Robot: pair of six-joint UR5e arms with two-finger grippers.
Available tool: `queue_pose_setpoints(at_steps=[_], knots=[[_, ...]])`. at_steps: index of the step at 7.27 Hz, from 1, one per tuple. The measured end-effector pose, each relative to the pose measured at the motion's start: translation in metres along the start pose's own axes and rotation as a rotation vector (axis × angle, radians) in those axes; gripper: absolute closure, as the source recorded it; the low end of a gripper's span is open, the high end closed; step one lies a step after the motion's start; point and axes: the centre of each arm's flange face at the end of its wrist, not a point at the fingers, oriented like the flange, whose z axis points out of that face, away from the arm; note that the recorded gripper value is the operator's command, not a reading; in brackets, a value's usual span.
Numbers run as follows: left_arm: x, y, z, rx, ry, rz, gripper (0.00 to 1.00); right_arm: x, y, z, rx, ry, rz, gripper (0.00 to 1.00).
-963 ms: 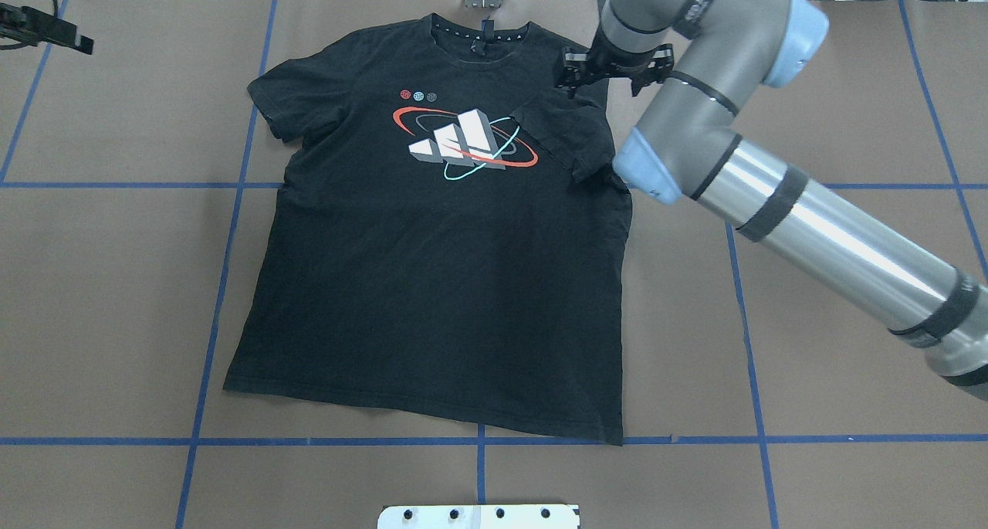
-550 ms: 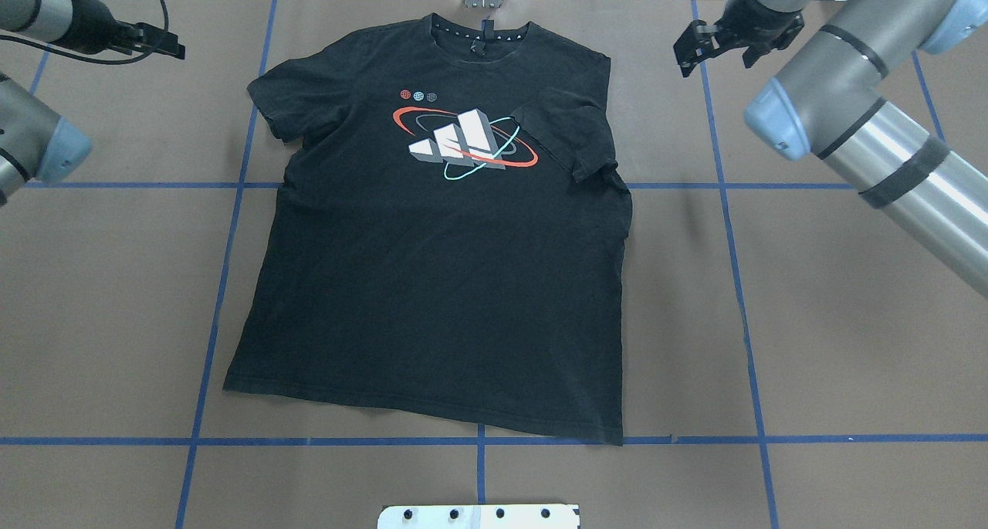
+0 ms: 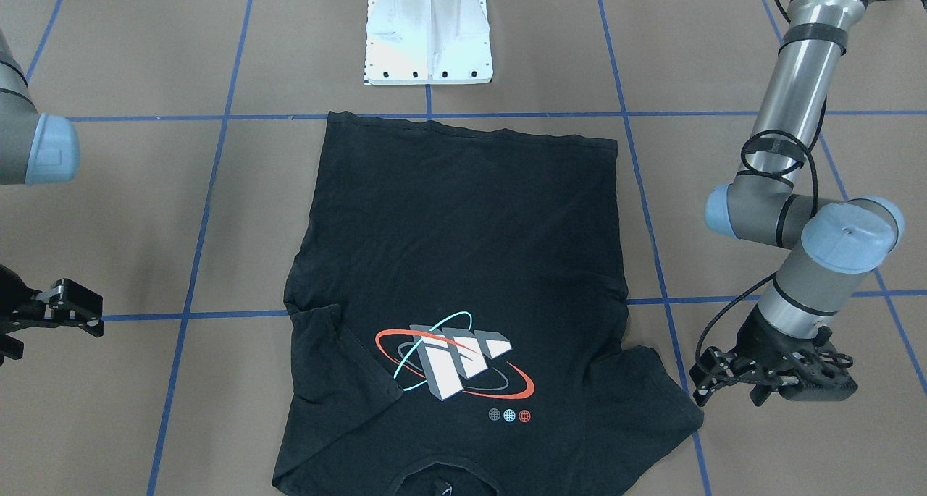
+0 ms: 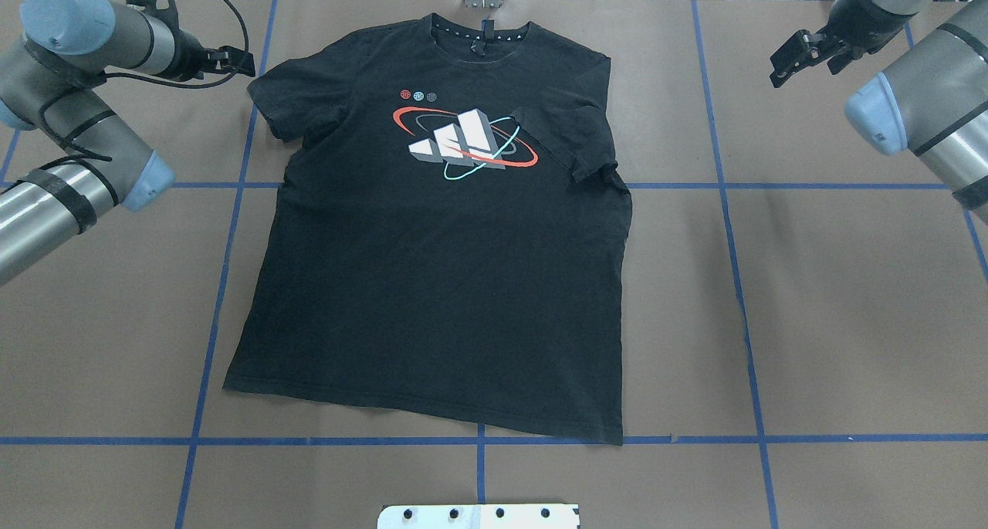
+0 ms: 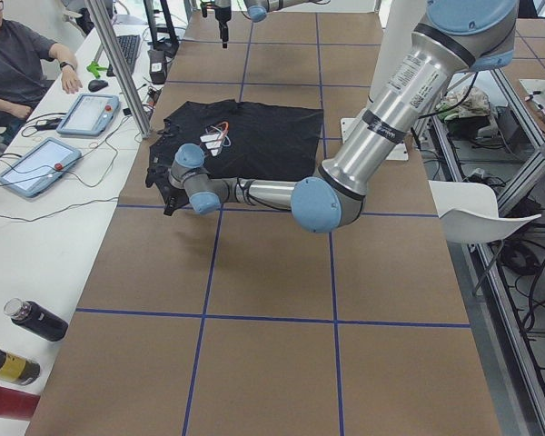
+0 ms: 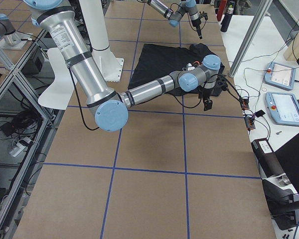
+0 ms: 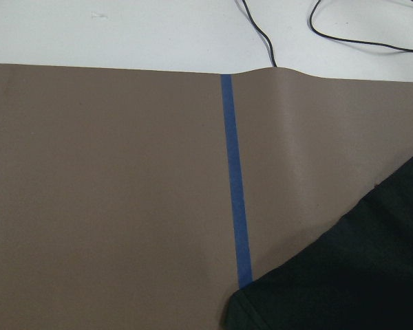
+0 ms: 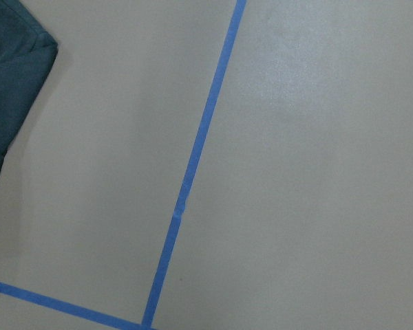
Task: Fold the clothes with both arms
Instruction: 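Lift the right gripper away while the left gripper moves to the shirt's other shoulder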
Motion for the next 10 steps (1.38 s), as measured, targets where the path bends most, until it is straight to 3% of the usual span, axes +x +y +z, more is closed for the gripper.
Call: queue_pose_setpoints(at_steps=[1, 4, 5, 10], knots=[[0.004, 0.001, 0.012, 0.017, -0.019, 0.001, 0.01, 0.002, 0.001, 0.001, -0.001, 0.0, 0.001, 0.0], [0.024, 0.015, 0.036, 0.039, -0.05, 0.03, 0.38, 0.004, 0.002, 0.006, -0.008, 0.003, 0.004, 0.0], [0.026, 0.018, 0.038, 0.04, -0.052, 0.034, 0.45, 0.004, 0.002, 0.006, -0.008, 0.004, 0.005, 0.0], [0.025, 0.02, 0.04, 0.035, -0.054, 0.06, 0.52, 0.0, 0.0, 0.008, -0.009, 0.004, 0.005, 0.0]])
